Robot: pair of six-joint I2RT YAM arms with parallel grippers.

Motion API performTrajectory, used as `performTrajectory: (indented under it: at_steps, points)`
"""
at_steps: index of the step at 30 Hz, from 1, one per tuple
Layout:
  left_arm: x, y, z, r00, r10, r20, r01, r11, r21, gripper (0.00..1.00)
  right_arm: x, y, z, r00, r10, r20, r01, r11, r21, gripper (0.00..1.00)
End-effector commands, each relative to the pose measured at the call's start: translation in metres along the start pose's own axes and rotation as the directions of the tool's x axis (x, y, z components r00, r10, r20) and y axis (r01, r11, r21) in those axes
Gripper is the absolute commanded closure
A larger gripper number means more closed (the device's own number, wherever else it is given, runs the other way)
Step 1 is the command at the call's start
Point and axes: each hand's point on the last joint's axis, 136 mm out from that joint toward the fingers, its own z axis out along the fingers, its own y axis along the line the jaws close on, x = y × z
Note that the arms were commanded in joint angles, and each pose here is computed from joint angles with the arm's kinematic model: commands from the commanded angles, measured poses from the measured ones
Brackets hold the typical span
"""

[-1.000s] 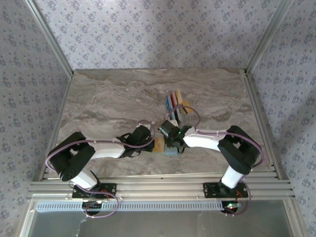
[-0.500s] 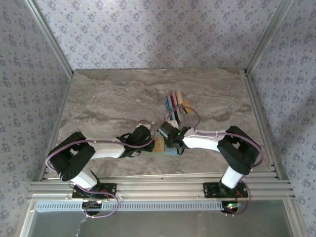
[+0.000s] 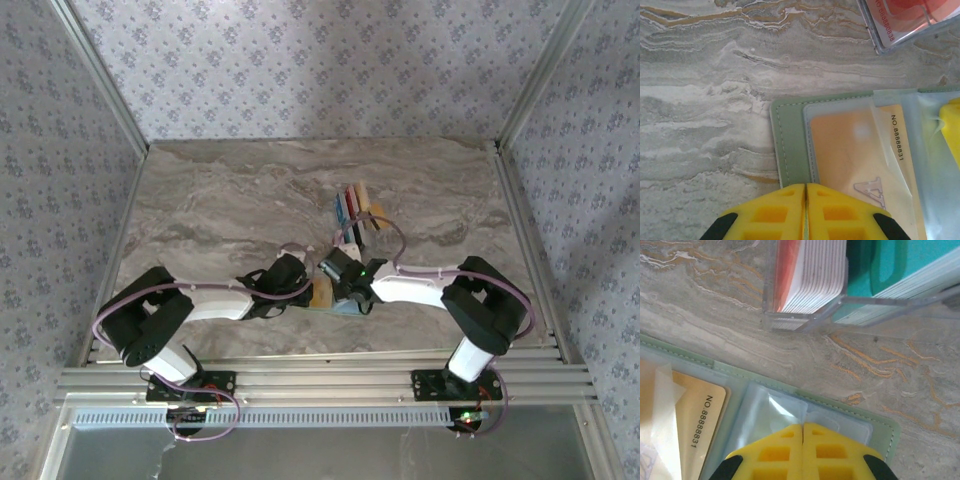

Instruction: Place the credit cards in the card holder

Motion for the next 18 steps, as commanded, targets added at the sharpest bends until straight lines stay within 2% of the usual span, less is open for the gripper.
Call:
performTrajectory:
  at_steps: [1,8,16,18]
  points:
    - [0.043,0.012,0.008,0.990,0.006,-0.138,-0.011,0.999,-0.039,0.91,-0.009,0.005,-0.014,0.999,-0.042,0.011,0.042,0.999,0.019,1.00]
    - [0.044,0.005,0.006,0.993,-0.007,-0.117,0.003,0.999,-0.034,0.91,-0.028,0.028,-0.023,0.999,-0.047,0.027,0.049,0.998,-0.049,1.00]
    - [0.049,-0.003,0.013,0.993,-0.042,-0.112,0.039,0.999,-0.023,0.90,-0.026,0.052,-0.012,0.999,0.001,-0.032,-0.006,0.988,-0.155,0.81]
    - [0.049,0.000,0.014,0.993,-0.059,-0.105,0.056,0.998,-0.029,0.90,-0.026,0.056,-0.012,0.999,0.021,-0.041,-0.029,0.979,-0.200,0.80]
